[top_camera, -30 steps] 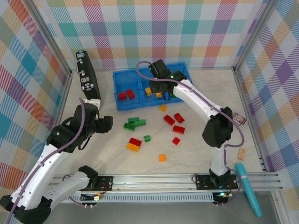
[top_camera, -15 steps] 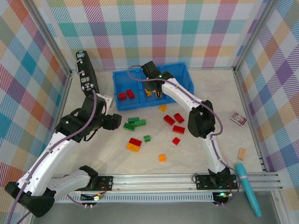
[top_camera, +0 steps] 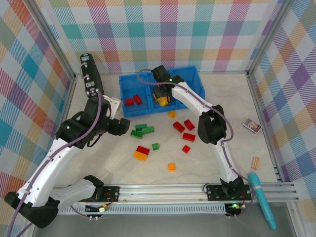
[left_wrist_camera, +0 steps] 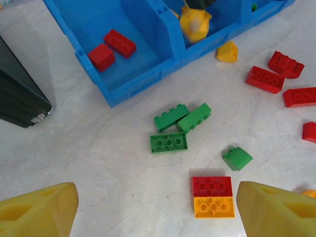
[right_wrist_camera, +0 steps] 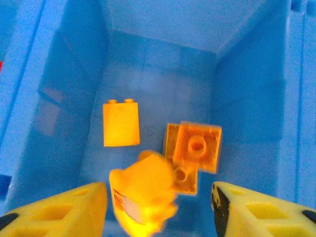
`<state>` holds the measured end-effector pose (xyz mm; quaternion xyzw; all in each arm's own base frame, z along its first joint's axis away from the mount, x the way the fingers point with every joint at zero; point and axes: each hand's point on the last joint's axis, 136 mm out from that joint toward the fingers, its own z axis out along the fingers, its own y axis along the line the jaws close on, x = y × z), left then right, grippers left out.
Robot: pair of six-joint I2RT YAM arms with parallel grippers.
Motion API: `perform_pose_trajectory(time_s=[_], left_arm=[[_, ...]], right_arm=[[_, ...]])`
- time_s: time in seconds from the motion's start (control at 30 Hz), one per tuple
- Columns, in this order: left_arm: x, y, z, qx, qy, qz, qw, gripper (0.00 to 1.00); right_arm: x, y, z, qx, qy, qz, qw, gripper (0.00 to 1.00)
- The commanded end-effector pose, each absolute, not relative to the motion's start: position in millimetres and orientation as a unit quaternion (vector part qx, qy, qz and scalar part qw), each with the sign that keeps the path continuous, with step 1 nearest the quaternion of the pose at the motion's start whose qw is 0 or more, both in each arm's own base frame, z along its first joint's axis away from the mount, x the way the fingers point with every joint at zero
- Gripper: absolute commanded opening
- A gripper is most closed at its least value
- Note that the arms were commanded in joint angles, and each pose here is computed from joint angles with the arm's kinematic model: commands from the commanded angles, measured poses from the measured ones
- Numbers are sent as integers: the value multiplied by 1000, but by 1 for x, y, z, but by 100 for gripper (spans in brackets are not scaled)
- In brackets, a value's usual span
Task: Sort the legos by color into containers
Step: Place the lego in the container, then pick up the lego from the center of the table.
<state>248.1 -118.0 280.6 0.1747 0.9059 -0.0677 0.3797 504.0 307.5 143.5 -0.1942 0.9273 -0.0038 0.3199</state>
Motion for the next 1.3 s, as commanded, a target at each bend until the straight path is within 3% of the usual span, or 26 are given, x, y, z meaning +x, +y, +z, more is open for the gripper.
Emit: perform_pose_trajectory(time_s=[0.0, 0.27, 0.57, 0.63, 0.67, 0.73, 1.03, 1.27], left_arm=[[242, -109, 298, 175, 898, -59, 400, 84], [237, -107, 304, 173, 893, -68, 411, 84], [237, -108, 308, 172, 889, -70, 418, 86], [239, -108, 310, 170, 888, -70, 421, 90], [239, -110, 312, 171, 886, -76, 425, 100], [237, -114, 318, 177, 878, -90, 437, 100], [244, -109, 325, 155, 874, -80, 453, 100], [256, -107, 318, 133, 891, -60, 431, 100]], right_arm=[[486, 305, 189, -181, 926, 31, 329, 64], [418, 301, 185, -161, 945, 64, 276, 68], [319, 306, 144, -140, 964, 122, 189, 75], [303, 308, 135, -142, 966, 126, 175, 76], [296, 310, 129, -146, 967, 128, 167, 77], [282, 312, 118, -153, 968, 127, 151, 78], [244, 329, 87, -187, 968, 138, 96, 84], [232, 339, 76, -197, 968, 139, 75, 83]])
